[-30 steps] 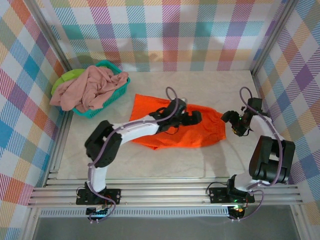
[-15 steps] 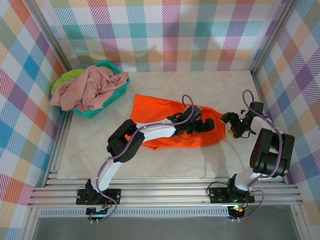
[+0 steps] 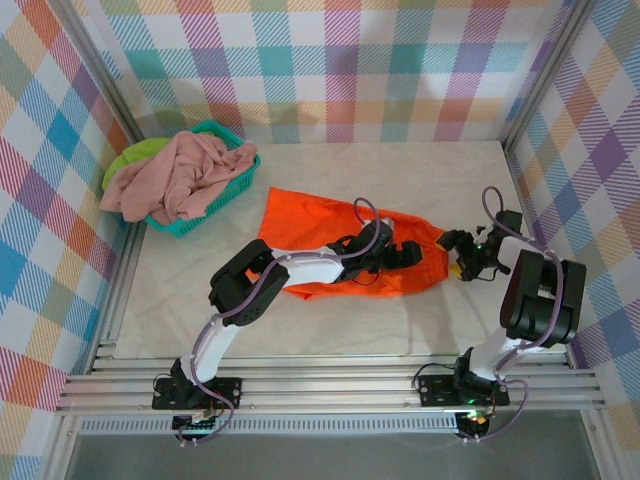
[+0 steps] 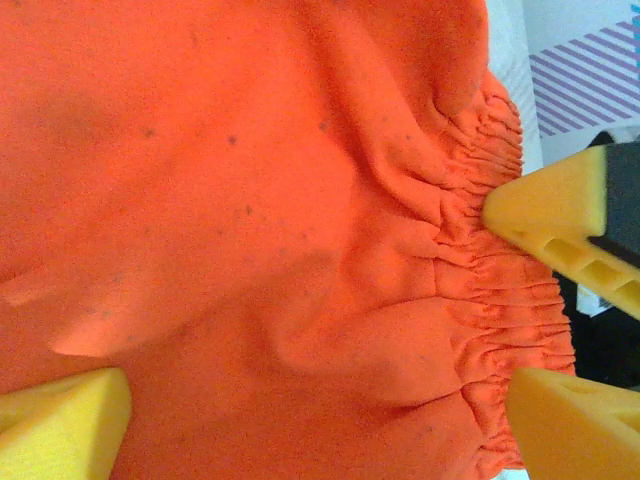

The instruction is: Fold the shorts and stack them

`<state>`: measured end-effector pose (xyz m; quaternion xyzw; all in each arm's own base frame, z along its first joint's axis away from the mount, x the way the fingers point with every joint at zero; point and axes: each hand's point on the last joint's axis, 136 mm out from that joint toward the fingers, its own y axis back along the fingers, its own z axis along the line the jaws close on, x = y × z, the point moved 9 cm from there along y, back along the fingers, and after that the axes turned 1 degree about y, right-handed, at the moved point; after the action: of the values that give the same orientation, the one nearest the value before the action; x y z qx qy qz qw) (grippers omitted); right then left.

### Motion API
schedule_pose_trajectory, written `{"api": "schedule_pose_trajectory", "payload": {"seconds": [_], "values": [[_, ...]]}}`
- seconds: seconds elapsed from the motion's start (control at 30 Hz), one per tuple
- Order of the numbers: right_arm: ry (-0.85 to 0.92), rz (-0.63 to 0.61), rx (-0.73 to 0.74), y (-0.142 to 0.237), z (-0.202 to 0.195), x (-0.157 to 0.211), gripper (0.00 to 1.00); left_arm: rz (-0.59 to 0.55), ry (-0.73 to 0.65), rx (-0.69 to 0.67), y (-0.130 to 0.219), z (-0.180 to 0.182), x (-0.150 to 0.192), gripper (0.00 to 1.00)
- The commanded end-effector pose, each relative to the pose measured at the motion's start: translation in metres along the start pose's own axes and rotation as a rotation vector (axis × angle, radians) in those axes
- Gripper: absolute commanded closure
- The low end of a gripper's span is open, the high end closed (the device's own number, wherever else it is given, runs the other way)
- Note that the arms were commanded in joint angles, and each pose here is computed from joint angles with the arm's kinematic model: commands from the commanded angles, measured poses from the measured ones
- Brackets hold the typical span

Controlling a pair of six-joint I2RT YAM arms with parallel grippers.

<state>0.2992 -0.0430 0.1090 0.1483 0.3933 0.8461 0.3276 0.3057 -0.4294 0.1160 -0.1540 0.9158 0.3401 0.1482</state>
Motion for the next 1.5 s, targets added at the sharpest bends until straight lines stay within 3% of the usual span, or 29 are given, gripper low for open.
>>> {"api": "schedule_pose_trajectory", "payload": {"seconds": [0.0, 0.5, 0.87, 1.13, 1.3, 1.47], "values": [[-0.020, 0.020, -0.047, -0.004, -0.001, 0.001, 0.22, 0.053, 0.046, -0.144, -0.006, 0.041, 0.015, 0.03], [0.004, 0.051, -0.199, -0.011, 0.014, 0.005, 0.25, 0.054, 0.045, -0.150, -0.005, 0.044, 0.016, 0.03], [0.027, 0.089, -0.156, -0.021, 0.013, 0.007, 0.52, 0.053, 0.042, -0.144, -0.004, 0.041, 0.015, 0.03], [0.065, 0.081, -0.082, -0.021, 0.012, 0.006, 0.96, 0.033, 0.040, -0.123, 0.006, 0.033, 0.008, 0.03], [0.141, 0.054, 0.005, -0.012, 0.021, 0.004, 1.00, -0.051, 0.034, -0.066, 0.053, 0.015, -0.024, 0.01], [0.291, 0.009, 0.124, 0.006, 0.046, 0.009, 1.00, -0.142, -0.021, -0.108, 0.113, 0.010, -0.049, 0.00]]}}
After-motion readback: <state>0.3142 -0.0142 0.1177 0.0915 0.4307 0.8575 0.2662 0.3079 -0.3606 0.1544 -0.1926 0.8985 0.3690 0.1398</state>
